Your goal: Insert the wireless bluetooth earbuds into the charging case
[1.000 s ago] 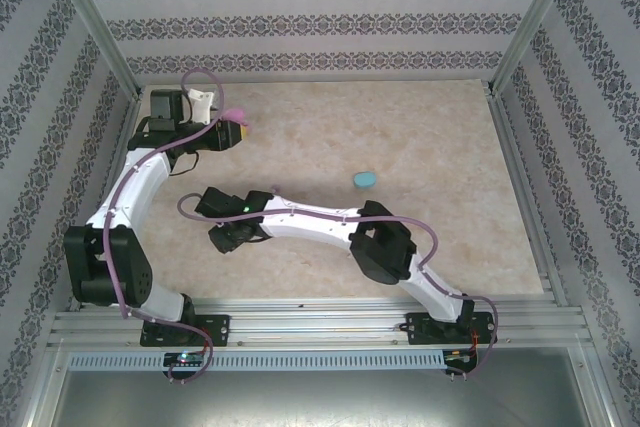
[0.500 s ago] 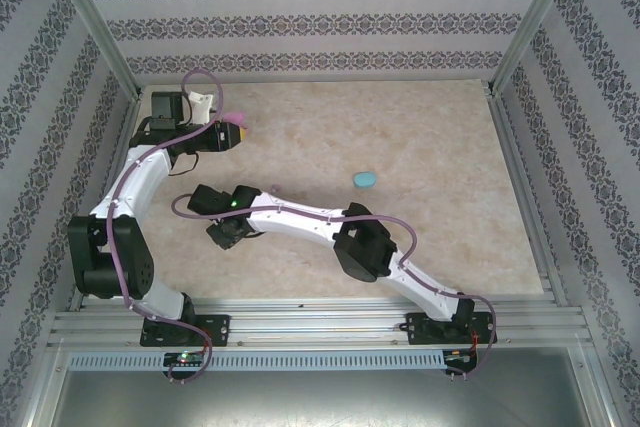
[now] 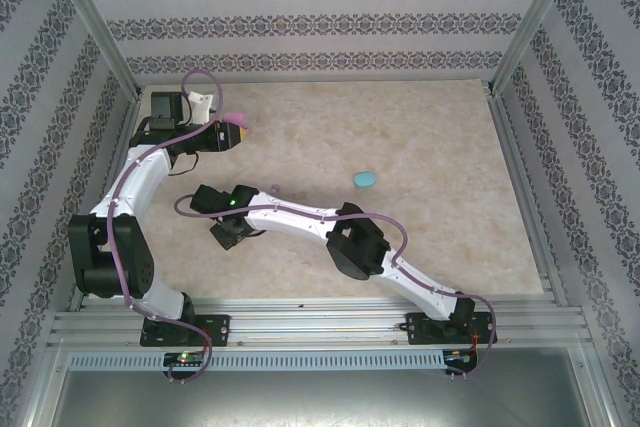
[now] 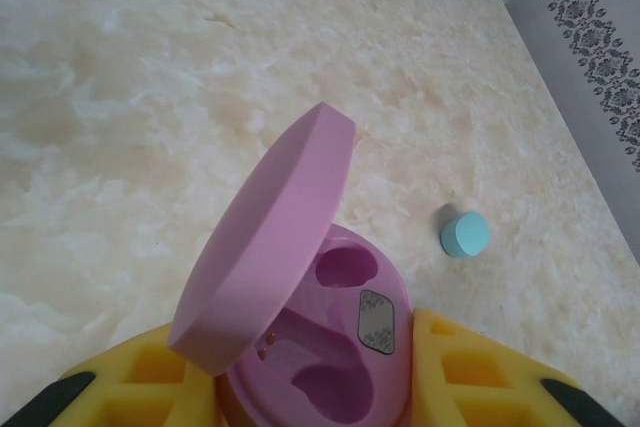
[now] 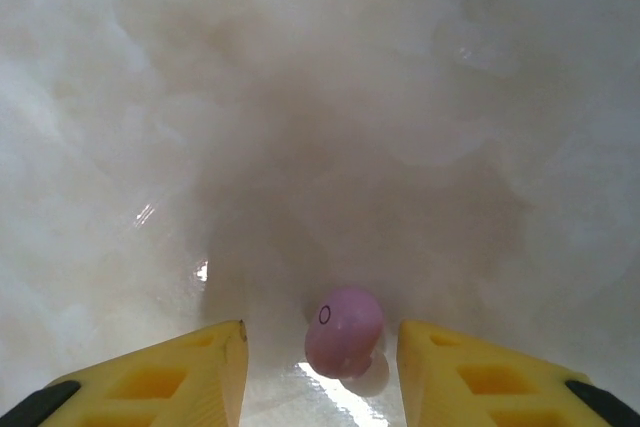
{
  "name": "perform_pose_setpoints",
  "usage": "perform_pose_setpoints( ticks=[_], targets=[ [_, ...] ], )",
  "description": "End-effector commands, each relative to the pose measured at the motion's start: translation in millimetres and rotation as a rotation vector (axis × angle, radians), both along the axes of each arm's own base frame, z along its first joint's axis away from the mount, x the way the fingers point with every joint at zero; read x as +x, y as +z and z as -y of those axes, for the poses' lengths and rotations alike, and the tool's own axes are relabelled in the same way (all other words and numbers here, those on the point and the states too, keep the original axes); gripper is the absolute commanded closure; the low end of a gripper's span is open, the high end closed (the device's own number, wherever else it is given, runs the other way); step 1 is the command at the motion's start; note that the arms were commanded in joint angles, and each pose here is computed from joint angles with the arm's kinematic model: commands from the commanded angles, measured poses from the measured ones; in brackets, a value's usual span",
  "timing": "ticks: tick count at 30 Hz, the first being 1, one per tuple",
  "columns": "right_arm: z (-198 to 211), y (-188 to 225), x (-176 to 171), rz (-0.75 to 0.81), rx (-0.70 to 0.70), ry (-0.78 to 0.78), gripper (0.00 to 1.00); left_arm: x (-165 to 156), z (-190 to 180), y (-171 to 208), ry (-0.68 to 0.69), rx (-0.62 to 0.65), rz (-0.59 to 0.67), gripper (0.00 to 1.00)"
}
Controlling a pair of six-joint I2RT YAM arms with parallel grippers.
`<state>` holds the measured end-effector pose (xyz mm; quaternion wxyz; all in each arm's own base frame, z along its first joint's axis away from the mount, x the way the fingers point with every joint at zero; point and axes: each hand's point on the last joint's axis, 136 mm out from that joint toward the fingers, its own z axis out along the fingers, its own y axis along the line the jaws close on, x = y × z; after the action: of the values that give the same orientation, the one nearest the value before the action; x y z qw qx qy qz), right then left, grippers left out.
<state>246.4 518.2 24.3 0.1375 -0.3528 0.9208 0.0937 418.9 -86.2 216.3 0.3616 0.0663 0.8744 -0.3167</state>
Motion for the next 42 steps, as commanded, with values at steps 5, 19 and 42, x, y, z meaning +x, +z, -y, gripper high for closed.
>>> perform_pose_setpoints(
  ticks=[5, 19, 42],
  targets=[
    [0, -9, 4, -0.024, -0.016, 0.009, 0.61, 5, -1, 1, -0.009, -0.019, 0.019, 0.8],
    [20, 14, 3, -0.049, 0.019, -0.033, 0.79, -7, 3, -1, -0.047, -0.027, 0.06, 0.81],
    [198, 261, 13, 0.084, 0.802, -0.373, 0.8, -87, 94, 74, -0.441, -0.305, 0.599, 0.82]
  ],
)
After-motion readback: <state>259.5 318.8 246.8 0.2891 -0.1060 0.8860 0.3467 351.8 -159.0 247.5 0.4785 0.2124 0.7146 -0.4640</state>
